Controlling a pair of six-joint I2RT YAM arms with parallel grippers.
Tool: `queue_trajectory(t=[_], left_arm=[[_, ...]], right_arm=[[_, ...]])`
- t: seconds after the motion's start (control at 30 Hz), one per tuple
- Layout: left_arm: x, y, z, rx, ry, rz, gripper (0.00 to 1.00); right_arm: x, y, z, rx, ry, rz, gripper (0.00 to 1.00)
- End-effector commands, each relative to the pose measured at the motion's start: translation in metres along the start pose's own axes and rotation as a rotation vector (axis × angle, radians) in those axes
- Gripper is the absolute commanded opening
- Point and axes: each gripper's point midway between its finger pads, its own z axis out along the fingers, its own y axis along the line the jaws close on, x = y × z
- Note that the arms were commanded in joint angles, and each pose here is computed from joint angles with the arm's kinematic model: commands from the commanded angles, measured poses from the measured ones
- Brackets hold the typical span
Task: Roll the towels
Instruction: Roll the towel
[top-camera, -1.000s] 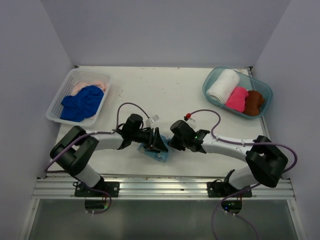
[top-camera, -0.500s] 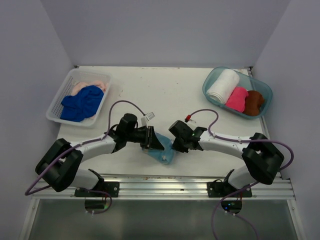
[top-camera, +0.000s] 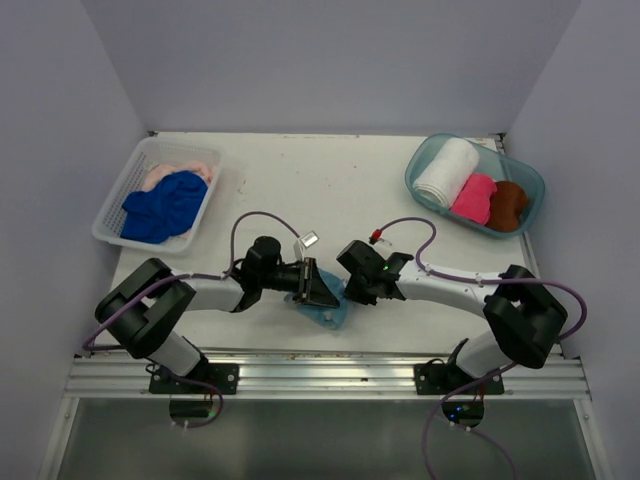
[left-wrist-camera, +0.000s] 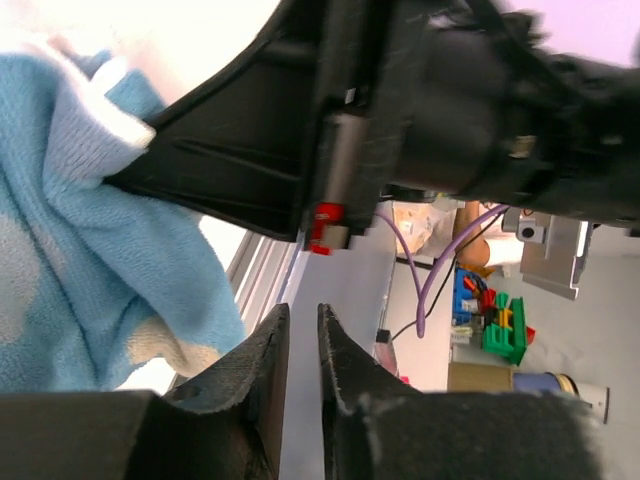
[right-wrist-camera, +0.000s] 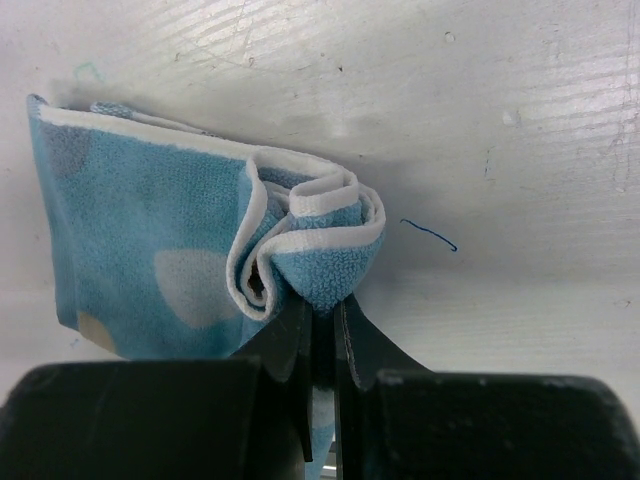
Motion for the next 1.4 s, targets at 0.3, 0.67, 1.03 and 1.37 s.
queue_trajectory(t=[0.3,0.67,1.03,1.37], left_arm=[[0.010,0.040,0.013,-0.085,0.029,0.001,0.14],[0.016,0.091,0.015,-0.261,0.073,-0.013,0.10],[0.001,0.105,-0.016,-0.554,0.037,0.104,0.09],[-0.030,0.031,-0.023,-0.599,-0.189,0.415,0.27]], right_arm=[[-0.002,-0.013,-0.005,0.051,-0.014,-0.006,0.00],[-0.003,-0.015,-0.007,0.051,-0.019,-0.002,0.00],[-0.005,-0.019,-0.010,0.080,-0.023,-0.019,0.00],[-0.004,-0.016,-0.012,0.137,0.015,-0.031,0.00]])
